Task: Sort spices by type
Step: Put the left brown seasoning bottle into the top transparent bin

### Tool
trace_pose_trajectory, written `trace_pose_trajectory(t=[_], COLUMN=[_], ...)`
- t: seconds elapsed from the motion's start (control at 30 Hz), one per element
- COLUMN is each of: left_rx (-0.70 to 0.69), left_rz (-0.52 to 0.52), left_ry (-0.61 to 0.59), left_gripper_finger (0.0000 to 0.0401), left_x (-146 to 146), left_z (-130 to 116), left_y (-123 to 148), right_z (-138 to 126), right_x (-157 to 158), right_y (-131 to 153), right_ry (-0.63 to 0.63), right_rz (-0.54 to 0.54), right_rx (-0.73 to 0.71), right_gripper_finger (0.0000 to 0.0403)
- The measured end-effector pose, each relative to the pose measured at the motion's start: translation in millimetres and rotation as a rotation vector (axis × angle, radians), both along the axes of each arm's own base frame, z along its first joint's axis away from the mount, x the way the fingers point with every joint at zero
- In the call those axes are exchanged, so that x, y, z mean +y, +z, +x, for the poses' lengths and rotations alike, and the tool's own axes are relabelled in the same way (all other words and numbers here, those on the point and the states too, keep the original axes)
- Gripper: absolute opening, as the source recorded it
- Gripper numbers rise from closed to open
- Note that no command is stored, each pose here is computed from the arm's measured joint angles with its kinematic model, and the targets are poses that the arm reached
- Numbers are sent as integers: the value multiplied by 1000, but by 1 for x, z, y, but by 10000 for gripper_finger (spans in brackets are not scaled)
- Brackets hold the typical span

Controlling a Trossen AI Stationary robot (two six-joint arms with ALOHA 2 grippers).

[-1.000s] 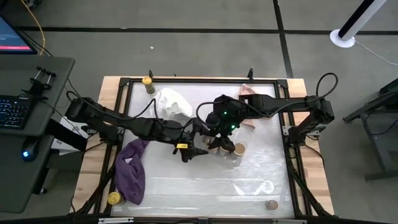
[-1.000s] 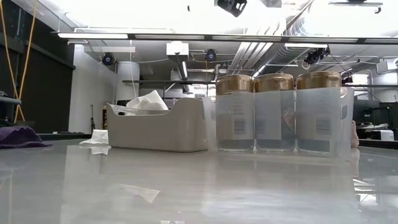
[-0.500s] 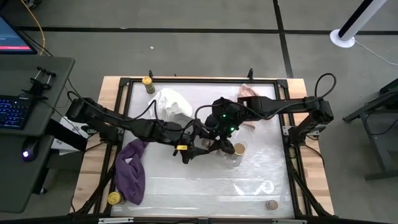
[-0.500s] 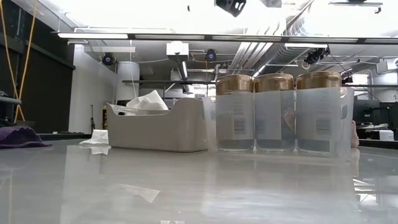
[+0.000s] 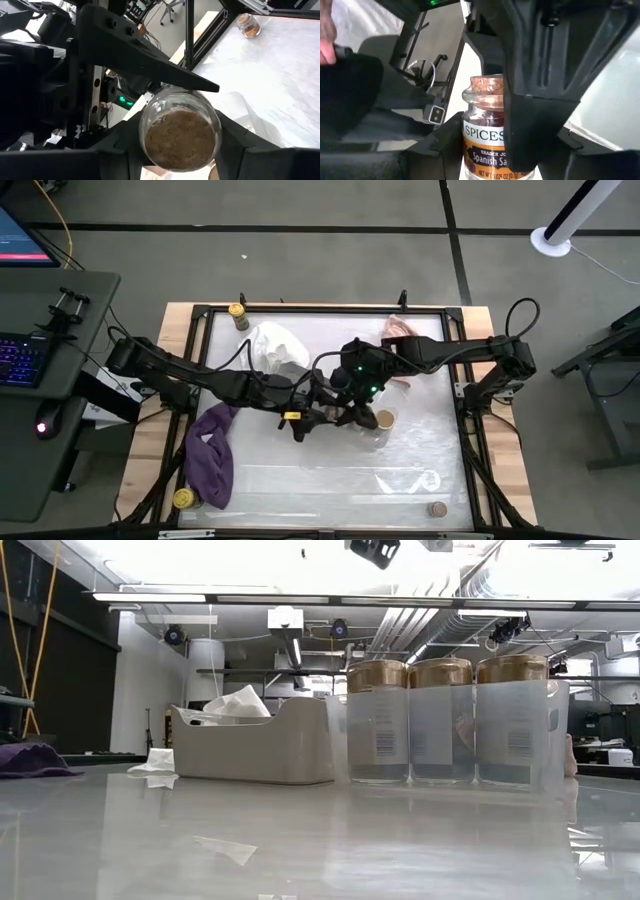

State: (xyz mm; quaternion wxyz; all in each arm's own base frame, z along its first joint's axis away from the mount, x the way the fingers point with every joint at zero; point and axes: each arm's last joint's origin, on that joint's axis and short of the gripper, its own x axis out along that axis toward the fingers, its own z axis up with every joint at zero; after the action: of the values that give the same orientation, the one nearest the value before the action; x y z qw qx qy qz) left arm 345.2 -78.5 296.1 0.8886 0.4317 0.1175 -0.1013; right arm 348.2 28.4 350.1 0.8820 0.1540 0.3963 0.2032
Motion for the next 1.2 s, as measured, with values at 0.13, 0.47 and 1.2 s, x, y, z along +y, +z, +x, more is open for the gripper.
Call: trace_pose_trajectory(t=[0.13,0.47,1.2], left_rx=[15,119,533], left_rz=[6,-27,-648], left_ry=[-8,124,840], left_gripper_finger=[151,151,151], left_x=[0,5,194], left_z=[-1,-5,72], left_y=[-1,-11,24], right_z=[1,-16,-108], right_x=[-1,-29,-48], right_y=[3,48,72], right_ry=[-94,-197,-623], right_rz=[52,5,-384], right_rx=[36,66,276], right_gripper_finger=[234,376,362])
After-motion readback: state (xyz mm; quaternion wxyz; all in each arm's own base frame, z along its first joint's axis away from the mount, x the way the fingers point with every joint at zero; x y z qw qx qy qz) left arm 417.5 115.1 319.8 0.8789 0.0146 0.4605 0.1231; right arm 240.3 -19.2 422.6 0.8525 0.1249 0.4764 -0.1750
